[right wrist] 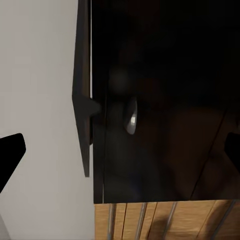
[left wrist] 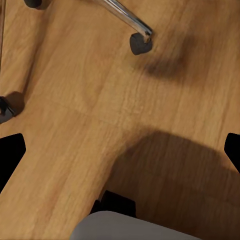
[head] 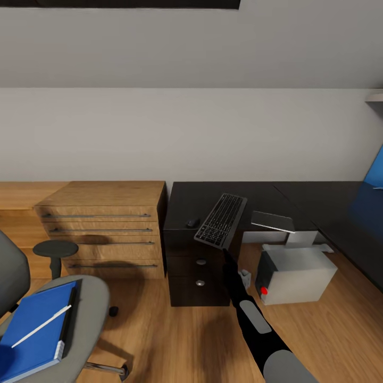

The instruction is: In the bedroom, organize the workspace by keeping the computer under the desk, ensuring the monitor is on the desk, placing the keyboard on the desk next to the monitor, placing the mouse on the desk next to the keyboard, moving the folder from the swivel chair onto the desk next to the mouse, stacking the notebook on top of the folder with the pen on top of the notebook, and positioning the swivel chair next to the desk.

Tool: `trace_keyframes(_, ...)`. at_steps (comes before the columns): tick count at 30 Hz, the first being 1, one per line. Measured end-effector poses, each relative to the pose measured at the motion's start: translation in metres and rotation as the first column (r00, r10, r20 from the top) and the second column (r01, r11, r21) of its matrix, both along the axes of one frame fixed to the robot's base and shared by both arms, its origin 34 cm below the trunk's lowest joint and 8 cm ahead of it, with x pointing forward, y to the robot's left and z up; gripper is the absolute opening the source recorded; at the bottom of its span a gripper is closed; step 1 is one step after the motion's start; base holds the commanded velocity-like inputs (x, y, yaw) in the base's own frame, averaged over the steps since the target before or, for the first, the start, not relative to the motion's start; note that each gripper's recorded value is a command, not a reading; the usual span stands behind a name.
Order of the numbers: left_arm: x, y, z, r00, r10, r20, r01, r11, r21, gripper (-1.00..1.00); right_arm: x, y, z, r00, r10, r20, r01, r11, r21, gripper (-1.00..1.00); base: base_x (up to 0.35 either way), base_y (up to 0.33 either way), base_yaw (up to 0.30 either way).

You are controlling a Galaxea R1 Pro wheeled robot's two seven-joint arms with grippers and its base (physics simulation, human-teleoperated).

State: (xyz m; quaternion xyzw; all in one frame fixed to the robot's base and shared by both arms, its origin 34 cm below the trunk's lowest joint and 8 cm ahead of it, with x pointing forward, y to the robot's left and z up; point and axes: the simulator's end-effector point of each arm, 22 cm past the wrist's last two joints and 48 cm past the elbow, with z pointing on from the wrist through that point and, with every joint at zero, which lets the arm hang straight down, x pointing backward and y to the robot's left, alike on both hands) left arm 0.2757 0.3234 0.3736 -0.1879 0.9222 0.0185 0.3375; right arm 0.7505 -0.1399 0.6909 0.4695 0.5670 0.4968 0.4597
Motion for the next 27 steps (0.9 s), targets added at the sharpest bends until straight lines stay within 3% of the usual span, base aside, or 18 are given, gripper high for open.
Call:
trace_keyframes(11,-0.0003,0.0000,-0.0002,1.000,0.000,-0.001,0.000,1.000,0.000,1.00,-0.0009,0.0011,-0.0024,1.000,0.002,-0.005,-0.002,1.000,-0.001,1.00,0.000,0.112,0.000)
trace_keyframes(27,-0.0005,-0.0001,-0.0003,1.000,0.000,-0.002,0.000,1.000,-0.001,1.00,-0.0010,0.0007,-0.0025,1.000,0.003,-0.005,-0.003,1.000,-0.001,1.00,0.007,0.016,0.000)
